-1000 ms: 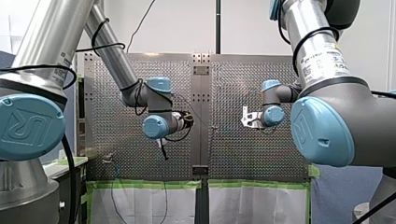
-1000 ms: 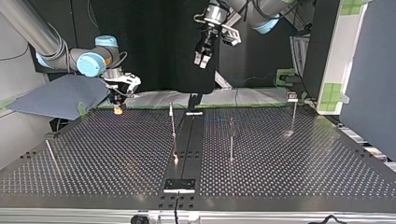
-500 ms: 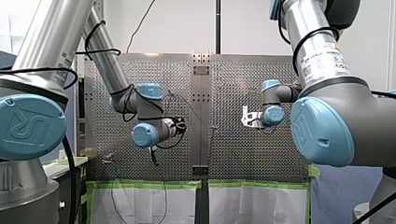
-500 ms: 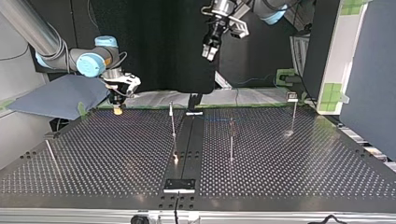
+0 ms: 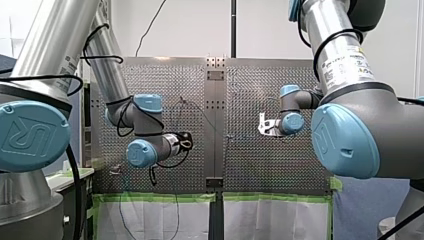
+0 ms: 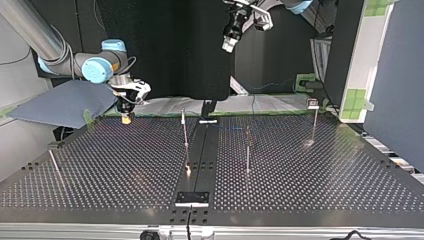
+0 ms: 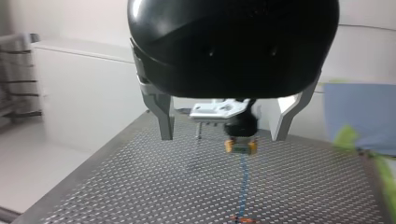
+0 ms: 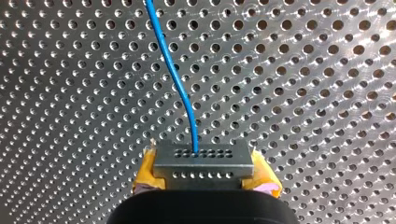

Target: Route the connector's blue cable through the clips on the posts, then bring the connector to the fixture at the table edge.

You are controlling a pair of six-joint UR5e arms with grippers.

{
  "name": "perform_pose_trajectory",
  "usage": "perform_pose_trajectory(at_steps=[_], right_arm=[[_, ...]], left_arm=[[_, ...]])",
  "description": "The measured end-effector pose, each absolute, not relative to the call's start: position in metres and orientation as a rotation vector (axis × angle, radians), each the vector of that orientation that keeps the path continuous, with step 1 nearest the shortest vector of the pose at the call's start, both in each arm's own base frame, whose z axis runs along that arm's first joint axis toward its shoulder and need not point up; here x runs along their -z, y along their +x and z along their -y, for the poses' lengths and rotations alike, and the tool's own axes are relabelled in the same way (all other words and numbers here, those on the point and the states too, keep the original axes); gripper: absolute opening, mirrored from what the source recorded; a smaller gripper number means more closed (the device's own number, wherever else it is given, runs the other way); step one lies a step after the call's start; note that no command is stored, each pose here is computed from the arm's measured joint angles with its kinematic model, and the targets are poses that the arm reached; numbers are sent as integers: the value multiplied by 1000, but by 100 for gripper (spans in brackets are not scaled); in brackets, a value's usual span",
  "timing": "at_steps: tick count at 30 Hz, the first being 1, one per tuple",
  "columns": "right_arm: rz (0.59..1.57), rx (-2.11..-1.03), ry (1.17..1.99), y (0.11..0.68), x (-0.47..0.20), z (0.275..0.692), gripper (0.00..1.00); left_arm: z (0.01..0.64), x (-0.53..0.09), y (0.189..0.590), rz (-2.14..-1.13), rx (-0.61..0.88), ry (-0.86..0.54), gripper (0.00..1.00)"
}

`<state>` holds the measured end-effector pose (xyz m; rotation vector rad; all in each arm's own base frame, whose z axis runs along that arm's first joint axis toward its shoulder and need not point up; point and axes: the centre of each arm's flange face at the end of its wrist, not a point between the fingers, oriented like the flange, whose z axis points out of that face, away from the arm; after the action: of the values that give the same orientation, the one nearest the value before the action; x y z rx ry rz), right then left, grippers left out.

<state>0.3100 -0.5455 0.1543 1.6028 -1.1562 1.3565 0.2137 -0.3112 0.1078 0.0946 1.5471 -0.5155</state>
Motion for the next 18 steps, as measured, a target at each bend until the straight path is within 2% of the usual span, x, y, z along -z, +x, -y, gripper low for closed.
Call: perform_pose_trajectory(at_steps=[10,18], right_arm=[[1157,-1355,1591,307,-159,551,0],[1164,-1346,1562,299,-177,559,0]], left_arm=[[298,-95,187,-1575,486,215,100],[296,-95,188,-1567,441,227,100]])
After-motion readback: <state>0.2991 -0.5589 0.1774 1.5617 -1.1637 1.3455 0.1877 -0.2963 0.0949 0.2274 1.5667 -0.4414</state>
